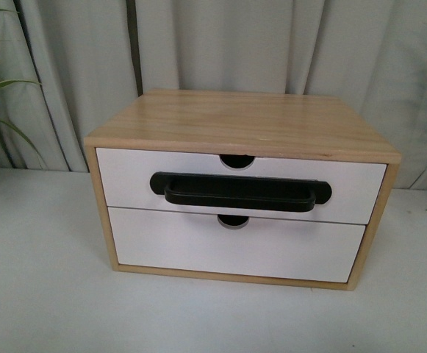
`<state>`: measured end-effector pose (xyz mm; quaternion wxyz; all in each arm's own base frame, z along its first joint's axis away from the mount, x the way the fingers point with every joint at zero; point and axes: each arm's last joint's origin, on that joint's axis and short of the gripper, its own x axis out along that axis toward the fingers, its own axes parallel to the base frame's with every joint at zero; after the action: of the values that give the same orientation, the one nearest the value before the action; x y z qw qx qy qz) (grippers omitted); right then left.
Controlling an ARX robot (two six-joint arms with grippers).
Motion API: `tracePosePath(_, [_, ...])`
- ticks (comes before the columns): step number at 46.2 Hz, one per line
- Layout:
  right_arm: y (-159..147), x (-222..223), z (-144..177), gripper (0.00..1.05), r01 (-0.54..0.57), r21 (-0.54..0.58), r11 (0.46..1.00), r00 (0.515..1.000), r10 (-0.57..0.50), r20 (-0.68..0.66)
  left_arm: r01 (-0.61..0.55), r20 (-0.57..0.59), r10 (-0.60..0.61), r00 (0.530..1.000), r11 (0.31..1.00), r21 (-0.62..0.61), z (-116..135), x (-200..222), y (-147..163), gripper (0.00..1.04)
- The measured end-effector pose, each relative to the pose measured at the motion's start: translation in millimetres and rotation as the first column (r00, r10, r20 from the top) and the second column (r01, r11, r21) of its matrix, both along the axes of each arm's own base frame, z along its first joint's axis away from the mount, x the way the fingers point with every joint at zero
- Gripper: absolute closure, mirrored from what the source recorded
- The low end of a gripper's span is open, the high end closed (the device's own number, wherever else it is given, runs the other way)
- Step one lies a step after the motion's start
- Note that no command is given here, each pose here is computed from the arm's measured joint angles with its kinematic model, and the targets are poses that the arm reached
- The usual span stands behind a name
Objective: Pull drawer
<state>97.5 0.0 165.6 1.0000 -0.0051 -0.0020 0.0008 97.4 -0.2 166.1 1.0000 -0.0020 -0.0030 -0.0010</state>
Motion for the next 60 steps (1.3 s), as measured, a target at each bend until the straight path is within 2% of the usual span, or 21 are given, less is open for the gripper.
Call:
tracePosePath(37, [0.0, 0.0, 0.0, 0.09, 0.000, 0.000, 1.000, 1.000, 0.000, 0.000, 0.000, 0.000, 0.000, 1.000, 1.000, 0.000, 0.0, 0.0, 0.0, 0.06])
tracePosePath(38, [-0.1, 0.2, -0.8, 0.09, -0.019, -0.008, 1.000, 0.999, 0.019, -0.026, 0.000, 0.000, 0.000, 1.000, 1.000, 0.000, 0.0, 0.0, 0.0, 0.06])
tracePosePath(41, [0.4, 3.8, 0.5, 0.09, -0.197, -0.037, 0.980, 0.966, 0.188, -0.178, -0.166, 0.005, 0.166, 0.986, 0.985, 0.051, 2.3, 2.8, -0.8, 0.06])
tracePosePath(43, [0.4, 8.5, 4.6, 0.09, -0.254, -0.043, 0.966, 0.948, 0.240, -0.210, -0.231, -0.002, 0.232, 0.973, 0.968, 0.100, 4.4, 6.5, -4.1, 0.06])
tracePosePath(46, [0.3, 16.8, 15.4, 0.09, -0.345, -0.060, 0.937, 0.920, 0.325, -0.220, -0.170, -0.013, 0.174, 0.985, 0.974, 0.153, 7.9, 11.8, -10.1, 0.06])
tracePosePath(52, [-0.5, 36.2, 39.5, 0.09, -0.459, -0.111, 0.882, 0.866, 0.417, -0.275, 0.085, -0.034, -0.079, 0.996, 0.959, 0.269, 27.3, 26.9, -24.6, 0.06])
tracePosePath(56, [-0.3, 47.4, 50.0, 0.09, -0.529, -0.125, 0.839, 0.822, 0.471, -0.320, 0.235, -0.058, -0.229, 0.972, 0.916, 0.326, 42.0, 39.6, -32.1, 0.06])
tracePosePath(60, [0.9, 59.1, 60.2, 0.09, -0.621, -0.125, 0.773, 0.754, 0.546, -0.366, 0.369, -0.097, -0.359, 0.928, 0.852, 0.371, 52.4, 51.2, -38.7, 0.06])
